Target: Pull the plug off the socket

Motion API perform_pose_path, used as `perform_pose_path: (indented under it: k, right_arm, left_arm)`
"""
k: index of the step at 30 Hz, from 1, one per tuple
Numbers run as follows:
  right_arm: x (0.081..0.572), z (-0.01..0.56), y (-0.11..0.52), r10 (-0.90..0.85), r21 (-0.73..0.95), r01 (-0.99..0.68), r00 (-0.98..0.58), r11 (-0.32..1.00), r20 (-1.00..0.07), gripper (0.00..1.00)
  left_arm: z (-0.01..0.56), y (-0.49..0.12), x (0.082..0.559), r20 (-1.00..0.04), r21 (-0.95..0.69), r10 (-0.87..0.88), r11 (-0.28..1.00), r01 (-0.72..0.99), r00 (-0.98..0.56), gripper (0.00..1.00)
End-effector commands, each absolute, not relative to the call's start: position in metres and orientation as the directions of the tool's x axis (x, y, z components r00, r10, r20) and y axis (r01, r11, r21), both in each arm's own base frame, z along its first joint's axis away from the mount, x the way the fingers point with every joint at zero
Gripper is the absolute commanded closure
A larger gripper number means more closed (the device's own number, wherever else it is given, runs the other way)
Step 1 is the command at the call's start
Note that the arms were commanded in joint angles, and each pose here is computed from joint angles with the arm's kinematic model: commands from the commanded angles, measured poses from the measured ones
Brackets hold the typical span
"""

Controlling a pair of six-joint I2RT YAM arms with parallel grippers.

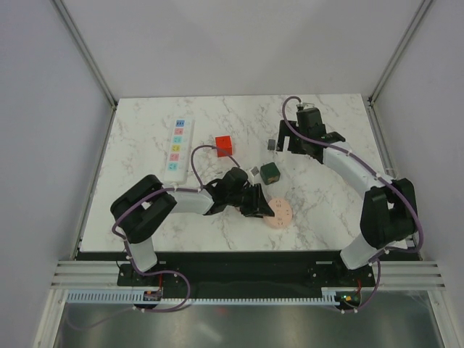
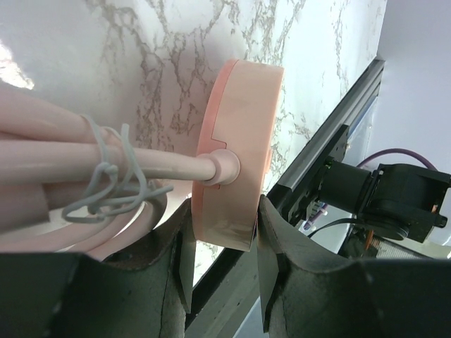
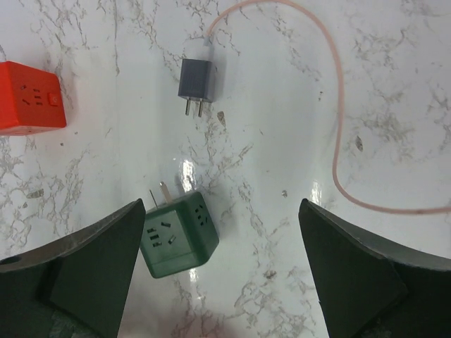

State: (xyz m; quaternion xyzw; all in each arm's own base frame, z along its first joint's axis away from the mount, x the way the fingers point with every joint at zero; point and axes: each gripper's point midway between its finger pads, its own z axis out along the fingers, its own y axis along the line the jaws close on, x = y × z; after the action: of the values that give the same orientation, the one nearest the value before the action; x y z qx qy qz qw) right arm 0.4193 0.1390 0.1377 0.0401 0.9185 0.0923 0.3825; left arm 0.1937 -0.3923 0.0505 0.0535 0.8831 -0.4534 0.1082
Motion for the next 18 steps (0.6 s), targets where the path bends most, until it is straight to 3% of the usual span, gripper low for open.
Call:
perform_pose_path:
  k: [1,8,11,15,18]
  right_arm:
    - [0.397,0.151,0.126,0.165,0.188,0.042,-0.686,0.981,-0.708,0.02]
    - [0.357,0.166,0.098,0.149,0.128,0.081,-0.691,0.988,-0.707,0.02]
    - [0.342,0.179,0.084,0.145,0.102,0.104,-0.672,0.989,-0.726,0.02]
    - [0.326,0.193,0.074,0.15,0.103,0.111,-0.656,0.989,-0.74,0.02]
    - [0.315,0.189,0.07,0.149,0.096,0.116,-0.663,0.989,-0.733,0.02]
  left_arm:
    - [0.029,-0.391,0.18,-0.243,-0.738,0.09,0.629,0.245,-0.966,0.98]
    - [0.037,-0.429,0.174,-0.254,-0.757,0.146,0.585,0.29,-0.956,0.98]
    - [0.04,-0.444,0.174,-0.255,-0.764,0.16,0.572,0.3,-0.954,0.94]
    - [0.04,-0.455,0.175,-0.244,-0.776,0.175,0.555,0.3,-0.954,0.61]
    - [0.044,-0.46,0.177,-0.259,-0.779,0.177,0.543,0.314,-0.95,0.51]
